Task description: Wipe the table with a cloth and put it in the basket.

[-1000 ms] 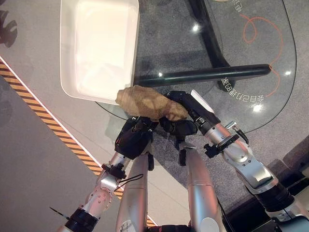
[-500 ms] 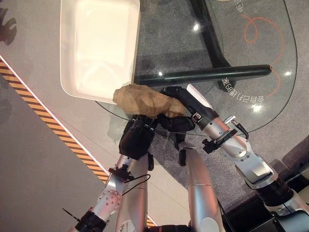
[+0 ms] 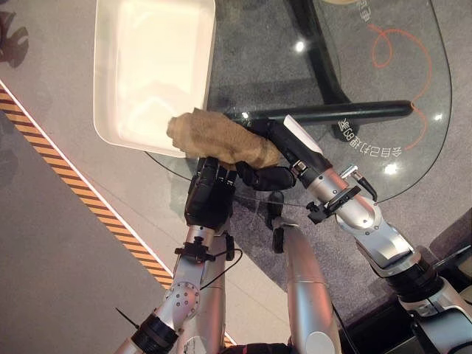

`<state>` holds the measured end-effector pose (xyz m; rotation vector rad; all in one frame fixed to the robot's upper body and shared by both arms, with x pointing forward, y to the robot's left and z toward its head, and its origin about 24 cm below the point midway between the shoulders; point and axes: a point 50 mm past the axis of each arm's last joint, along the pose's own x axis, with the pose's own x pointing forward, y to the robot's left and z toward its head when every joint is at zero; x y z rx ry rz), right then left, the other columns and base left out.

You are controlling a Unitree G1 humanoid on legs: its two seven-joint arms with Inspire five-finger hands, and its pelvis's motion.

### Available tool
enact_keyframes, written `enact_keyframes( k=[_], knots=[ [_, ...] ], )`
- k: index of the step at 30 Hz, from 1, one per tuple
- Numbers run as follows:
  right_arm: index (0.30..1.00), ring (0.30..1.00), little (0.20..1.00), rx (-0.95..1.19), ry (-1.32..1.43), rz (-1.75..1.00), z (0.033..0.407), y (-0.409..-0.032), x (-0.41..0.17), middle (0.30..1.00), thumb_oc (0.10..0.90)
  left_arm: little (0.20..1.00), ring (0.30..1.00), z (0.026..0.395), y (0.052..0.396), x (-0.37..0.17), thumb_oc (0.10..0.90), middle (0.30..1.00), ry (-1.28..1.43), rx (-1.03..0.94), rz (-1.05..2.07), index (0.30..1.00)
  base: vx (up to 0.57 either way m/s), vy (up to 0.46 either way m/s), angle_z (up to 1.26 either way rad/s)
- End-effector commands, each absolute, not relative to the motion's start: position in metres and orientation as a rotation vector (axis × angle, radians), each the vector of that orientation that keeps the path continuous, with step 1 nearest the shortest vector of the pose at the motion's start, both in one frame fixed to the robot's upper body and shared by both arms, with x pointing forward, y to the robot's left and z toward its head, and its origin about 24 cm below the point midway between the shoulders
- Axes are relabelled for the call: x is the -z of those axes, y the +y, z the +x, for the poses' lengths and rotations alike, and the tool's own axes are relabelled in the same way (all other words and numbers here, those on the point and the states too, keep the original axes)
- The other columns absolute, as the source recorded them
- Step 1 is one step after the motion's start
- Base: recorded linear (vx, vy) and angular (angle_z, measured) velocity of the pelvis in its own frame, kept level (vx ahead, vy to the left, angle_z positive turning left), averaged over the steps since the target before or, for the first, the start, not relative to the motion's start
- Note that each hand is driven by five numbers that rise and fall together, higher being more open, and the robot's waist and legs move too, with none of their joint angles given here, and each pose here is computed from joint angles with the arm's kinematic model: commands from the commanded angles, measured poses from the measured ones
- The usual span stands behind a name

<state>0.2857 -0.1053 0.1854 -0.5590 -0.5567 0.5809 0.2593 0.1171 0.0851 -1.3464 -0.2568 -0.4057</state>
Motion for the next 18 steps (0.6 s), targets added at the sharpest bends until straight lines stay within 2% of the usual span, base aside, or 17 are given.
enact_keyframes(
  k=[1, 18],
  knots=[
    [0.300, 0.300, 0.200, -0.809, -0.509, -0.615, 0.2589, -0.0897, -0.1583, 0.300, 0.100, 0.200, 0.300, 0.2523, 0.1217, -0.1734, 0.100, 0.300, -0.720, 0.690, -1.332, 0.300, 0.00, 0.000, 0.00],
    [0.300, 0.300, 0.200, -0.806, -0.515, -0.634, 0.2613, -0.0887, -0.1617, 0.300, 0.100, 0.200, 0.300, 0.2539, 0.1188, -0.1809, 0.100, 0.300, -0.752, 0.721, -1.285, 0.300, -0.01, 0.006, 0.01]
  ],
)
